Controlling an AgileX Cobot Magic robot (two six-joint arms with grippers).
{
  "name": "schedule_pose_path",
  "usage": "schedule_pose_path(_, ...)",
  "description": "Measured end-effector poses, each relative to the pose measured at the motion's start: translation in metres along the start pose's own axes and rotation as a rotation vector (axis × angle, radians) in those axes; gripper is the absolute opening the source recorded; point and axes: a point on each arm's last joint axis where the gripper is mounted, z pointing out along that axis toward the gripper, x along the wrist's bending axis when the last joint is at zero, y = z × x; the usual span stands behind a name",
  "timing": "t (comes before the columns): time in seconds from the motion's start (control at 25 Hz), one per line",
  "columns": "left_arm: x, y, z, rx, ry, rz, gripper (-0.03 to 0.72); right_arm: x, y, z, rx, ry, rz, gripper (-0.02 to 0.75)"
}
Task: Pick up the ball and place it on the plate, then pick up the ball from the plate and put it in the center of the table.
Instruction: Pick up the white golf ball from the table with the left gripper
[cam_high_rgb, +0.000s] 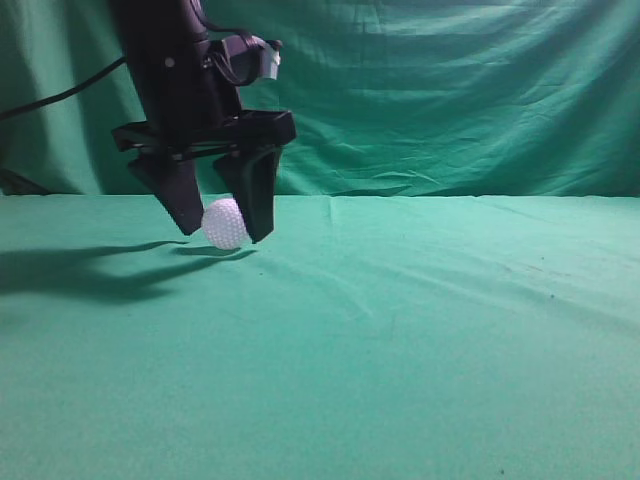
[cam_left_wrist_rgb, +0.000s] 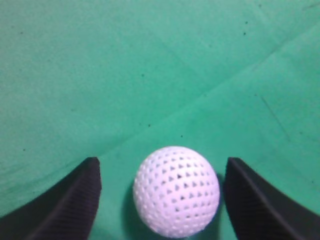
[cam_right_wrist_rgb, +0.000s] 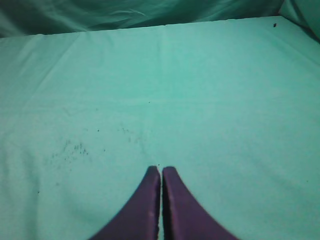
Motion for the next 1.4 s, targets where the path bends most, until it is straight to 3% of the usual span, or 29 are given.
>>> schedule_pose_path(0.2, 0.000, 0.000, 0.000, 0.000, 0.003, 0.005, 0.309, 0.000, 0.000, 0.000, 0.000, 0.000, 0.000, 0.000)
schedule_pose_path(0.52, -0.001, 0.011, -0.014, 0.024, -0.004, 0.006, 0.310, 0.000, 0.000, 0.000, 0.000, 0.000, 0.000, 0.000)
schedule_pose_path(0.84, 0.000, 0.018, -0.093, -0.002, 0.039, 0.010, 0.310, 0.000, 0.000, 0.000, 0.000, 0.000, 0.000, 0.000)
schedule_pose_path(1.0, 0.020, 0.005, -0.132, -0.020, 0.078, -0.053, 0.310, 0.000, 0.000, 0.000, 0.000, 0.000, 0.000, 0.000)
schedule_pose_path(1.4, 0.101, -0.074, -0.175, 0.007, 0.204, -0.333, 0.310, 0.000, 0.000, 0.000, 0.000, 0.000, 0.000, 0.000)
